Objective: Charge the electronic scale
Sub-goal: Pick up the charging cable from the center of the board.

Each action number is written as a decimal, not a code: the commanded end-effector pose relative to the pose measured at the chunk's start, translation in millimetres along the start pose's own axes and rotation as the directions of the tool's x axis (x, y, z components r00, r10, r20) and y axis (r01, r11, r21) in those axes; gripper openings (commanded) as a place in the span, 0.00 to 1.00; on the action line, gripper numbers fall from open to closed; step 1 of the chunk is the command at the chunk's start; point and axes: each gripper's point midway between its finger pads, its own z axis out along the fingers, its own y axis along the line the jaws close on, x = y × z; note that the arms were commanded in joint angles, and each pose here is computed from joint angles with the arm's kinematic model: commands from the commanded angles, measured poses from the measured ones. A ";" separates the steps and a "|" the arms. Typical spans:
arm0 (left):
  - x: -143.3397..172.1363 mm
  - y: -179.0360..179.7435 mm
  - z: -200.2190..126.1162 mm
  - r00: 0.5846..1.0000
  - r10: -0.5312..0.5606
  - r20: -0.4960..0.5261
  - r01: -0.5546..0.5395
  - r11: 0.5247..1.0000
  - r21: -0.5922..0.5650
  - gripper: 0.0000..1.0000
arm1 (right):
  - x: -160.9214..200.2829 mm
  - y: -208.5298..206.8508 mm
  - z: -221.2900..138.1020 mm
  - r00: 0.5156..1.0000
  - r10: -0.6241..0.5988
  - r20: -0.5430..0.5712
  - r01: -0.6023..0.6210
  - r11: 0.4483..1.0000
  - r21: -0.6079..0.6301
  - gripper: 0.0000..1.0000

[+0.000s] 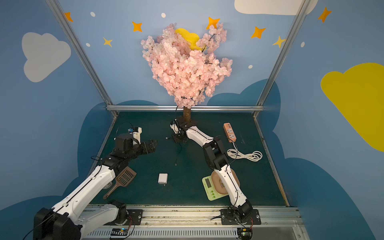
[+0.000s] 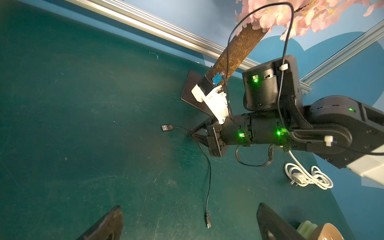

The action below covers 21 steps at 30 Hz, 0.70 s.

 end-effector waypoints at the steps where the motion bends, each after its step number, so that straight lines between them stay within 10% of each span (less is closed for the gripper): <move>1: -1.1 -12.5 -0.5 0.999 -0.027 -0.018 0.028 0.997 0.066 1.00 | -11.5 17.3 -65.8 0.994 0.077 0.072 -0.071 0.994 -0.078 0.00; 21: -4.4 -162.8 14.5 0.929 -0.102 -0.357 0.310 0.743 0.594 0.72 | 45.7 29.1 -266.3 0.826 0.277 0.491 -0.120 0.937 -0.327 0.00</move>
